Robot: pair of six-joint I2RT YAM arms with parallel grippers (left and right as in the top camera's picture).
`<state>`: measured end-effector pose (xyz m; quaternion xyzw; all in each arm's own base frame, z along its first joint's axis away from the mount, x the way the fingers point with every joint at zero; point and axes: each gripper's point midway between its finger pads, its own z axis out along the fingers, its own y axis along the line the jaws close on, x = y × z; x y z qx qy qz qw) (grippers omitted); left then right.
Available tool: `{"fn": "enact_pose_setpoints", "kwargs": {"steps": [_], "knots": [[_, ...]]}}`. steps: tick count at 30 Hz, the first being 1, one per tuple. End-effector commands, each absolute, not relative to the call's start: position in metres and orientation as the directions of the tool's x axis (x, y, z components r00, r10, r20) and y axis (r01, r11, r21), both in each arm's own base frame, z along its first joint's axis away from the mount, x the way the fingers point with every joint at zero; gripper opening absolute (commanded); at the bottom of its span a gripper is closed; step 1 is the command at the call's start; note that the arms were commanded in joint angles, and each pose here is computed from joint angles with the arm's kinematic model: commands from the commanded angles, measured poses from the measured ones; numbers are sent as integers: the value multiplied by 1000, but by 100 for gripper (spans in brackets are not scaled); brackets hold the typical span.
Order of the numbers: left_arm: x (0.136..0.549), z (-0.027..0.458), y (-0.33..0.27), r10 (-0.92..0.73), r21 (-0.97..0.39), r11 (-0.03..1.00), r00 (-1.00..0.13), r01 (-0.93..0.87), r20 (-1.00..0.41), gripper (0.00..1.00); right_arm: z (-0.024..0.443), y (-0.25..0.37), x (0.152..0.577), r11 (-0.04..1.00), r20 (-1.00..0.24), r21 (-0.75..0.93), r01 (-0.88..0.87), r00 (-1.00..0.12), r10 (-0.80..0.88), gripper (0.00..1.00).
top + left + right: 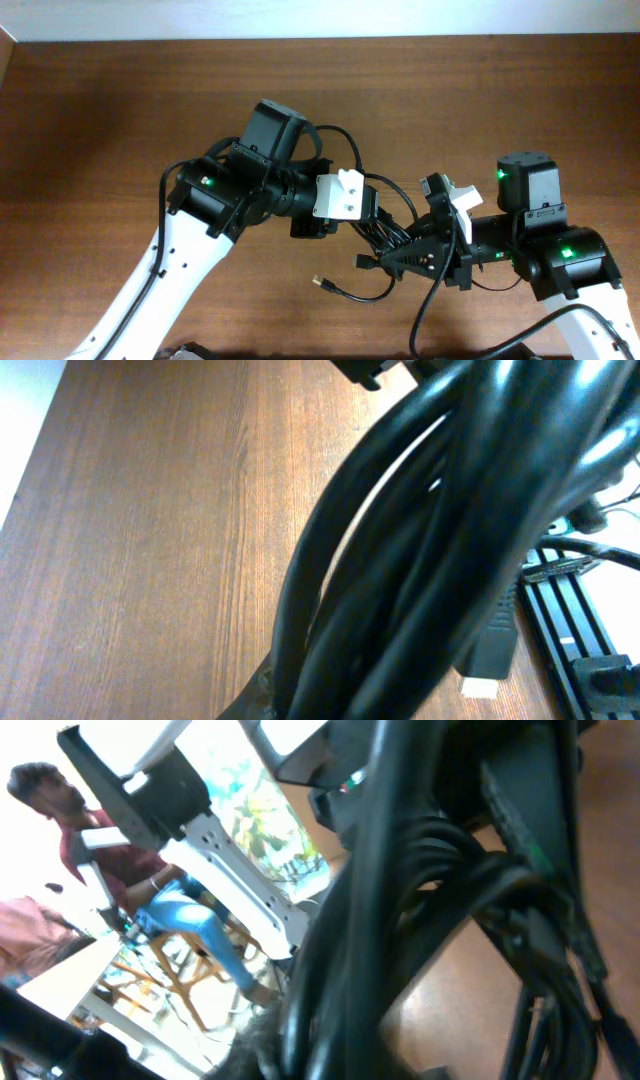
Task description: Untangle cables
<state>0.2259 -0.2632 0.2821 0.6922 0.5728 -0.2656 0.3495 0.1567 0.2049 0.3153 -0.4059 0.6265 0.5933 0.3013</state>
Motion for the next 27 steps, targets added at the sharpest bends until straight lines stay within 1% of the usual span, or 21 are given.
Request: {"fn": "enact_pose_setpoints", "kwargs": {"steps": [1,2,5,7,9,10,14,17,19,20,25,27], "knots": [[224,285,-266,598,142,-83,163,986,-785,0,312,205,159,4,-848,510,-860,-504,-165,34],[224,285,-266,598,142,-83,163,986,-785,0,310,205,161,19,-847,508,-861,-504,-171,41],[225,285,-266,601,130,-68,145,989,-786,0,302,204,168,74,-843,499,-863,-503,-190,54],[228,284,-263,610,115,-40,115,993,-784,0,292,201,177,155,-821,509,-847,-532,-208,63],[234,284,-258,615,89,2,69,996,-785,0,281,197,187,244,-799,506,-827,-556,-227,69],[237,284,-255,618,74,29,41,997,-785,0,278,196,190,268,-796,500,-824,-559,-233,71],[251,284,-242,612,27,119,-52,993,-789,0,272,193,197,317,-796,474,-821,-554,-245,75],[258,284,-234,603,-12,178,-119,984,-789,0,262,186,210,419,-769,463,-781,-589,-248,77],[259,283,-232,601,-21,190,-133,982,-788,0,257,181,218,479,-752,460,-748,-615,-238,78],[259,283,-232,600,-26,193,-139,981,-788,0,256,180,221,493,-751,456,-741,-618,-234,78],[260,282,-231,608,-21,202,-142,979,-781,0,263,181,226,488,-780,427,-761,-583,-227,77],[261,279,-228,623,-18,215,-151,976,-768,0,269,182,229,486,-797,409,-772,-562,-222,74]]}}
